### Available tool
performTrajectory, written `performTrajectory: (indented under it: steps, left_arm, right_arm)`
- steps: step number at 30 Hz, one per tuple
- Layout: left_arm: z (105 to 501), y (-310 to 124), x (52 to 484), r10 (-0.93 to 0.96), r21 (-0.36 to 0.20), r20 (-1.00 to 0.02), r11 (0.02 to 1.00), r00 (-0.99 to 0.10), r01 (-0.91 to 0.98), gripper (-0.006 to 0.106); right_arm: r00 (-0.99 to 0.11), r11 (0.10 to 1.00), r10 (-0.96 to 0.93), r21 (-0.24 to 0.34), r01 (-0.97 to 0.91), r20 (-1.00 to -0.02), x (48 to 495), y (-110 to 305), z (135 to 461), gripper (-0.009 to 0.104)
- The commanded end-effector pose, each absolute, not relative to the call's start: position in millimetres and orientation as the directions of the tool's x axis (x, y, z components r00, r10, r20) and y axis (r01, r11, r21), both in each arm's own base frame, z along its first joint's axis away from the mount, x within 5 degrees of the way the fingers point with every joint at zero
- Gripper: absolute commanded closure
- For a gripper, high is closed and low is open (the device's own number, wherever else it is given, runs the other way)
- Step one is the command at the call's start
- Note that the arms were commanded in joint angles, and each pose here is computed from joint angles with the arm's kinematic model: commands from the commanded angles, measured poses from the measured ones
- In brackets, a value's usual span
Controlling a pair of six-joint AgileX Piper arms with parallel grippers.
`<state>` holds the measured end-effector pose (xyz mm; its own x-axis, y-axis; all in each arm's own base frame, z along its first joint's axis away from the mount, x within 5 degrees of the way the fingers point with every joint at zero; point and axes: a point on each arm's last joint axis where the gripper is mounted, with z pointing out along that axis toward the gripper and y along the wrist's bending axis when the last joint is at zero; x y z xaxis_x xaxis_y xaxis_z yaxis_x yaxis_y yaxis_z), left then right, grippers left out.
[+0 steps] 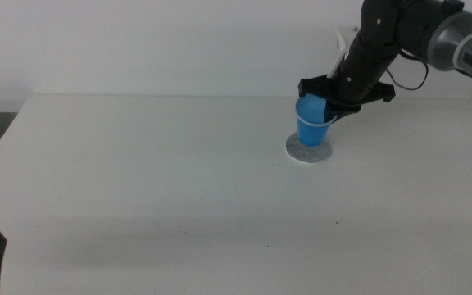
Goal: Place an empty cup on a cup mat.
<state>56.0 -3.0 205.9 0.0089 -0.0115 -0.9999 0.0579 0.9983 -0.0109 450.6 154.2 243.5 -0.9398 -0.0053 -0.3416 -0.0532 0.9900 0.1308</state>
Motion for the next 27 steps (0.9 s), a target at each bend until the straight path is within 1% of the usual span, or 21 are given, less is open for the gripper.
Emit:
performTrajectory:
  steps: [1,13,22,27]
  left_arm:
    - [206.7,-3.3,56.4,-0.018,-0.017,-1.000,0.998,0.015,0.063,0.007]
    - [206.7,-3.3,56.4,-0.019,-0.018,-1.000,0.998,0.015,0.063,0.007]
    - [206.7,-3.3,56.4,-0.019,-0.018,-1.000,0.998,0.015,0.063,0.007]
    - [206.7,-3.3,56.4,-0.019,-0.018,-1.000,0.998,0.015,0.063,0.007]
  right_arm:
    - [-0.935,0.990,-0.002,0.129,-0.050,-0.354,456.0,147.4,242.6,0.098]
    - [-0.917,0.989,0.032,0.147,-0.029,-0.398,471.5,147.7,219.8,0.098]
    - [-0.927,0.990,0.037,0.139,-0.016,-0.372,476.6,144.7,201.4,0.098]
    - [-0.930,0.991,0.038,0.135,-0.013,-0.367,477.7,143.1,197.7,0.098]
